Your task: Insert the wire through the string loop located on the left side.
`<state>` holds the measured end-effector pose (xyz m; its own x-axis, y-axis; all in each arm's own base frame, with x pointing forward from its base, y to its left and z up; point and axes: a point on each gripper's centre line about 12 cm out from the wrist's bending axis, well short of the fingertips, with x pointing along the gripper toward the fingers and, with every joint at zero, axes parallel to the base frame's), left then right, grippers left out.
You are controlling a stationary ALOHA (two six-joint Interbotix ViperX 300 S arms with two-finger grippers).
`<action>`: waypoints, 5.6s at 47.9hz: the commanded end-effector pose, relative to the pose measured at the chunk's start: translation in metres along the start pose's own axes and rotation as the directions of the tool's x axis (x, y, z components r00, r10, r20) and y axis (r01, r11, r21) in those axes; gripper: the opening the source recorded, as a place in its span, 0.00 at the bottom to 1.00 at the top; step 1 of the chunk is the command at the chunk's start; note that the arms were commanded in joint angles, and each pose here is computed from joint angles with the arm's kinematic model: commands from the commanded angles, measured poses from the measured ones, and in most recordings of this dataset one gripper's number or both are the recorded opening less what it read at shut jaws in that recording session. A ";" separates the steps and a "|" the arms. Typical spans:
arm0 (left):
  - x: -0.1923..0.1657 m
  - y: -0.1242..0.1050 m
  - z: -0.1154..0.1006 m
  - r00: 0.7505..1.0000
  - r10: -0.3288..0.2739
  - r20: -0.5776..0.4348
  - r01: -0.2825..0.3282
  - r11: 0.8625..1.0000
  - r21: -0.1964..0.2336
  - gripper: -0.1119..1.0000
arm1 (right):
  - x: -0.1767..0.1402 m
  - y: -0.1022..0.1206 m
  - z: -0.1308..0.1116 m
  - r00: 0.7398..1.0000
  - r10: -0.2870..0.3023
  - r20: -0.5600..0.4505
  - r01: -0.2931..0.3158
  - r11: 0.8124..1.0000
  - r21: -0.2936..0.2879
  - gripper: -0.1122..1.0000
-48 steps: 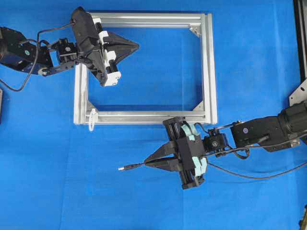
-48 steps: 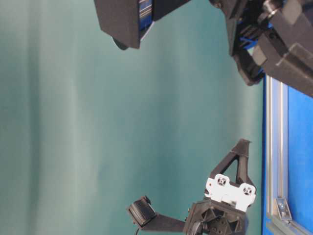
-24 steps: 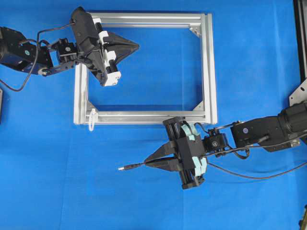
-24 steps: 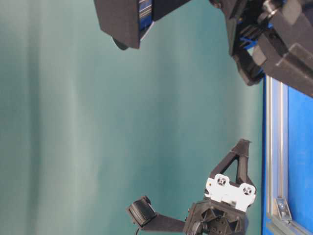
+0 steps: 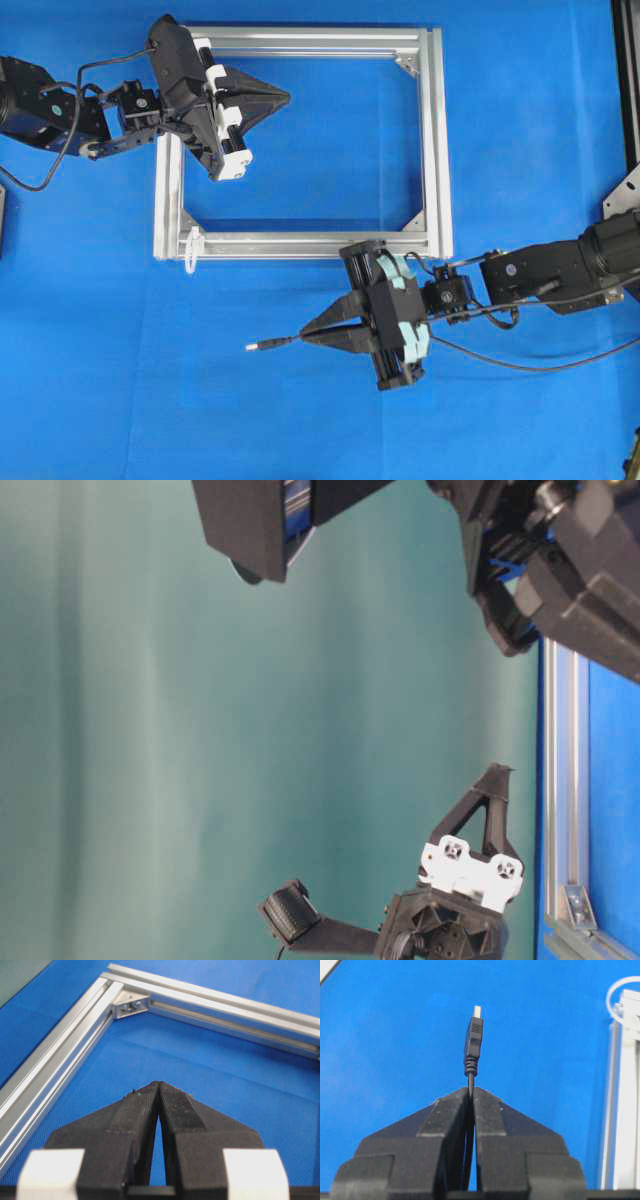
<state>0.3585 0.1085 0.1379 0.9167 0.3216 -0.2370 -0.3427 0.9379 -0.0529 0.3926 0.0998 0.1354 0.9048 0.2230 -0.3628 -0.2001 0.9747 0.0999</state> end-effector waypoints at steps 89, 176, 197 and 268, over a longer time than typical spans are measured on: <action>-0.002 -0.004 0.014 0.999 -0.012 0.042 0.012 1.000 0.002 0.10 | 0.025 -0.089 0.027 0.981 -0.192 0.032 0.189 0.978 0.089 0.01; -0.002 -0.005 0.013 0.999 -0.015 0.041 0.014 1.000 0.004 0.10 | 0.034 -0.090 0.028 0.981 -0.192 0.033 0.189 0.978 0.089 0.01; -0.002 -0.004 0.013 0.999 -0.014 0.042 0.013 1.000 0.002 0.10 | 0.034 -0.090 0.028 0.981 -0.192 0.035 0.189 0.978 0.089 0.01; -0.002 -0.005 0.013 0.999 -0.016 0.041 0.015 1.000 0.006 0.10 | 0.075 -0.097 0.045 0.980 -0.190 0.050 0.186 0.979 0.089 0.01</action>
<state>0.3594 0.1055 0.1379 0.9199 0.3126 -0.2369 -0.3328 0.9417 -0.0498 0.4876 0.0214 0.1232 0.9284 0.0340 -0.3700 0.0064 0.9942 0.1074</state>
